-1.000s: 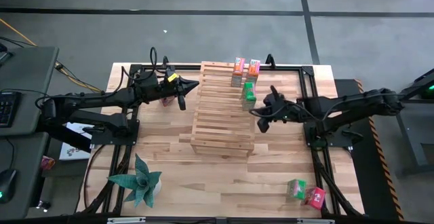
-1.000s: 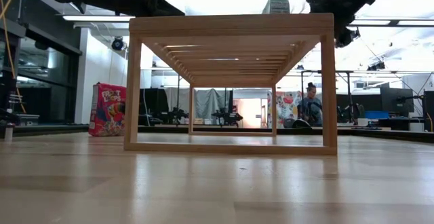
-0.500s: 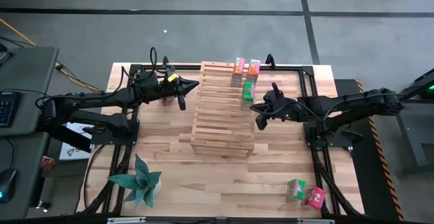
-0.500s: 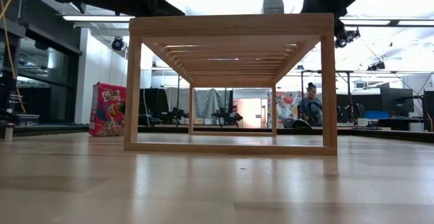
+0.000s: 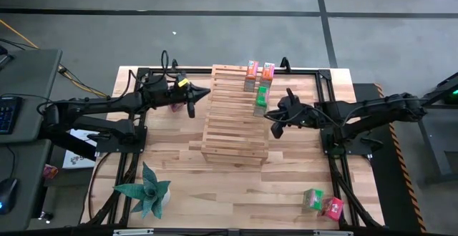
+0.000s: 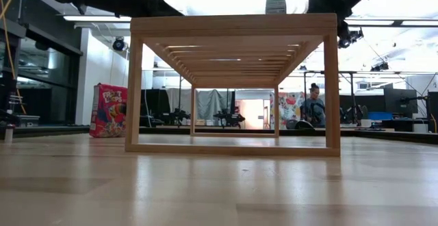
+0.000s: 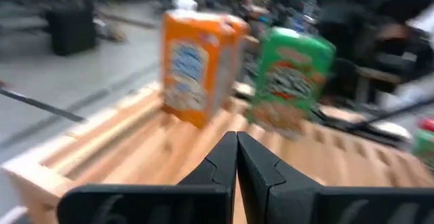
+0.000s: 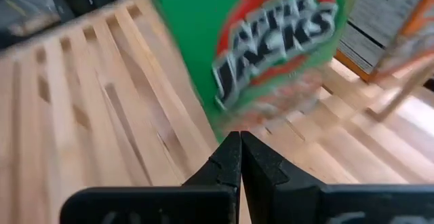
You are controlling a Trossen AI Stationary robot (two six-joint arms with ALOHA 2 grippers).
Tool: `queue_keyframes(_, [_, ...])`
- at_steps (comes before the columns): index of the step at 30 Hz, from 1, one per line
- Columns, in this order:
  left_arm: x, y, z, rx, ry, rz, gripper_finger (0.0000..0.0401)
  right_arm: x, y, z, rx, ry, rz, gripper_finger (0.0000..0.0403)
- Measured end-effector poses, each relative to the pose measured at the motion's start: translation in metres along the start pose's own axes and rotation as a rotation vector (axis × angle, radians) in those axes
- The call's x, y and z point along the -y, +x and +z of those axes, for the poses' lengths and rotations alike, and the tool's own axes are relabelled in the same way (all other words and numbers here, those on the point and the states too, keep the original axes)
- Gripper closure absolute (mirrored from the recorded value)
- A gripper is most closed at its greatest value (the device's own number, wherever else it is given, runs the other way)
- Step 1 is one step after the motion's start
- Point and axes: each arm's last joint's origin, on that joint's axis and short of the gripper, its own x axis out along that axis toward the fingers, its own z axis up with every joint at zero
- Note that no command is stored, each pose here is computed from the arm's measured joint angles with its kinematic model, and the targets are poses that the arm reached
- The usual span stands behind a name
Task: Stack cereal on shelf
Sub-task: Put the top green cereal box on the shelf, then put the top left red cereal box on the shelf
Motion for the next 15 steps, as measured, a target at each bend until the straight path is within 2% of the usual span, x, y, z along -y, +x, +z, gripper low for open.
queue_keyframes(4, [0.006,-0.011,0.010,0.043,0.041,-0.155,0.0398,0.008,-0.006,-0.005,-0.031,-0.057,-0.084,0.0403])
queue_keyframes(6, [0.009,-0.016,0.014,0.060,0.054,-0.185,0.0398,0.015,-0.011,-0.009,-0.047,-0.085,-0.157,0.0403])
queue_keyframes(11, [0.011,-0.020,0.011,0.030,0.083,-0.151,0.0398,0.032,-0.030,-0.015,-0.051,-0.076,-0.315,0.0403])
queue_keyframes(15, [0.008,-0.017,0.007,0.002,0.068,-0.076,0.0398,0.043,-0.046,-0.015,-0.010,-0.043,-0.353,0.0403])
